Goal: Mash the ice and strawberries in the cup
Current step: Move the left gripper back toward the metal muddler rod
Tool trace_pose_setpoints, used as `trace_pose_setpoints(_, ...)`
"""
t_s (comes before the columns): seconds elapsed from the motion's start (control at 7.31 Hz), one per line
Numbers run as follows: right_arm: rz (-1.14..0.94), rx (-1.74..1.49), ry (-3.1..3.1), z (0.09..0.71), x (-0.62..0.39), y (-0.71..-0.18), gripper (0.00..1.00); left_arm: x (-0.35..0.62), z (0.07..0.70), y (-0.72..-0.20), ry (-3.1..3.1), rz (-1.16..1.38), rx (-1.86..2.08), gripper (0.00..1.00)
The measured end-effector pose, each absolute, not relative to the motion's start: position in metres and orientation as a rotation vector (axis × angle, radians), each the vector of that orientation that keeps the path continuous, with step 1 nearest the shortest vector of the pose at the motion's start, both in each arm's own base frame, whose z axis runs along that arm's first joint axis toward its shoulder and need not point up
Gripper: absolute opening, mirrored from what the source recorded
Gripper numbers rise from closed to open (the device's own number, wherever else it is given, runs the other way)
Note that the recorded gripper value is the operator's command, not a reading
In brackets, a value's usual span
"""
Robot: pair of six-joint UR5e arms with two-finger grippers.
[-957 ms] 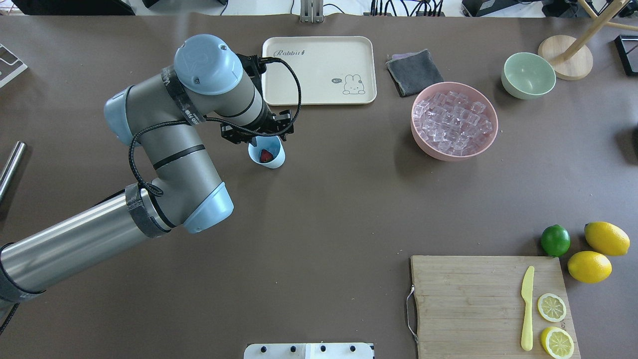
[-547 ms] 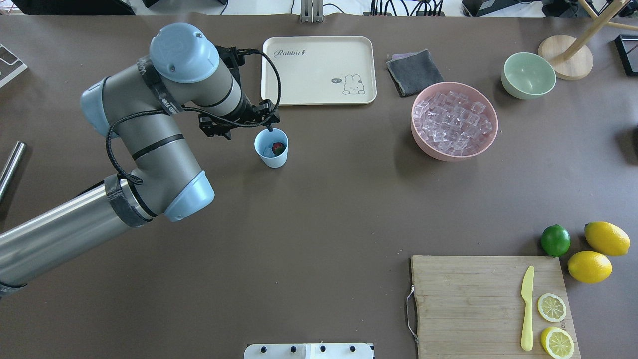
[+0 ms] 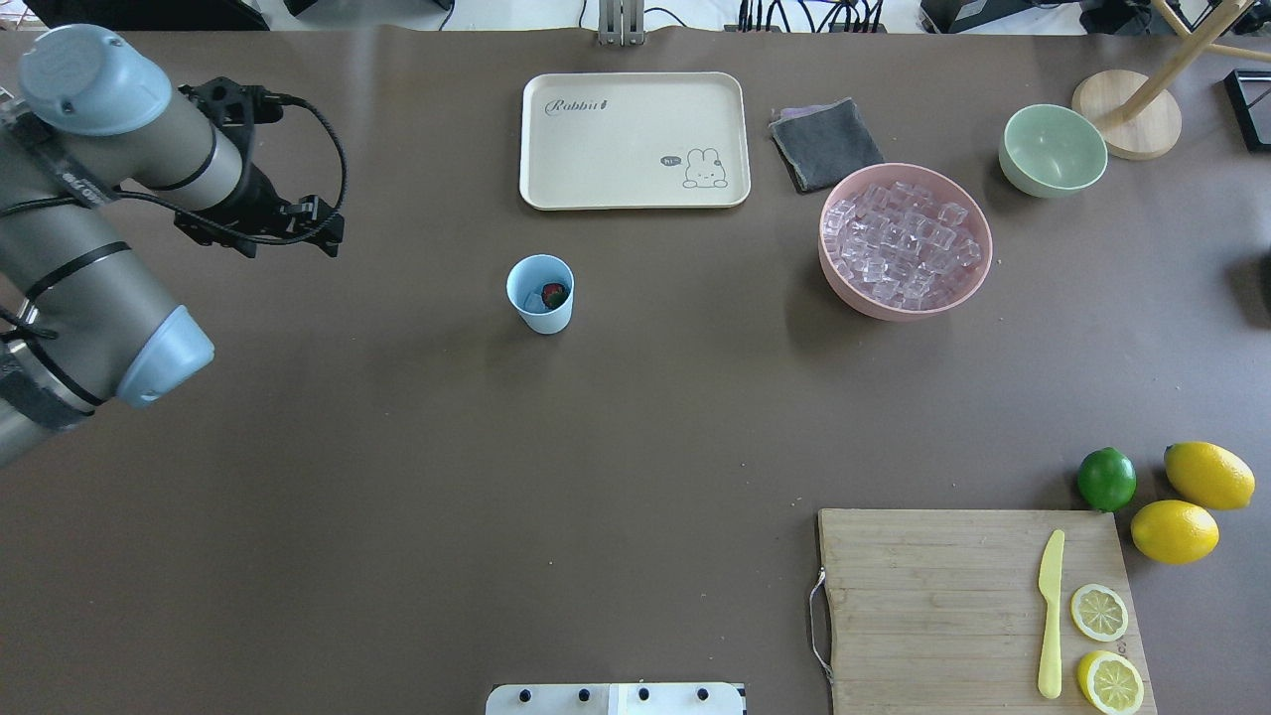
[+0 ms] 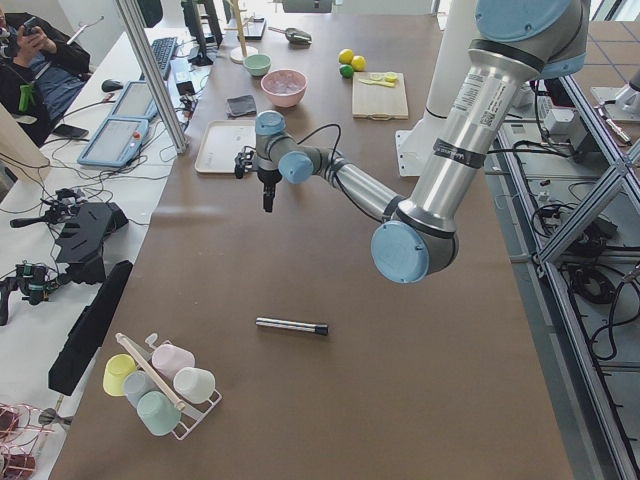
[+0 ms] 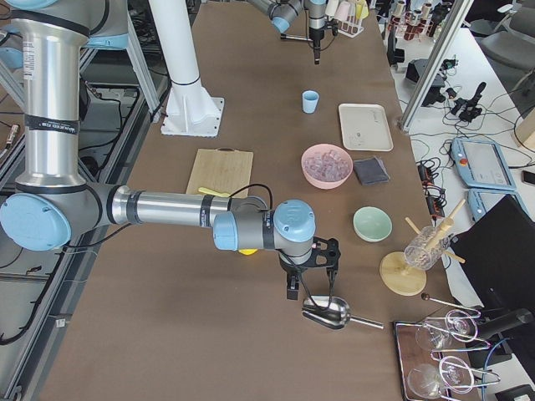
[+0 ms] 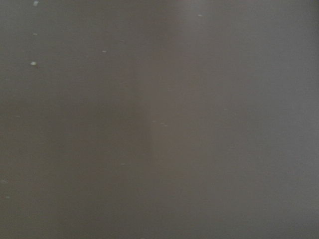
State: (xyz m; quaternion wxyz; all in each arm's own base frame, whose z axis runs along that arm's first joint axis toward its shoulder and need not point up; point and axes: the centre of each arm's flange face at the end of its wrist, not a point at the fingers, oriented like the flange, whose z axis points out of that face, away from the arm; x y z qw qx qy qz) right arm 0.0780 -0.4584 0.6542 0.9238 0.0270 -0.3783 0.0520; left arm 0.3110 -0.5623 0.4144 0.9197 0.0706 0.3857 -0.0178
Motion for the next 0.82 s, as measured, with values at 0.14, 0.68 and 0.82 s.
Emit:
trace_pose_setpoints(0.14,0.107,0.055,-0.775,0.655,0.078,-0.458,1.00,0.263,0.472,-0.559,0.761,0.002,0.172,0.98)
trace_pose_setpoints(0.68,0.107,0.056,-0.777,0.653,0.078,-0.459,1.00,0.134,0.650,-0.544,0.732,0.065,0.196,0.97)
trace_pose_setpoints(0.82,0.107,0.056,-0.778,0.654,0.078,-0.459,1.00,0.129,0.662,-0.540,0.736,0.049,0.194,0.95)
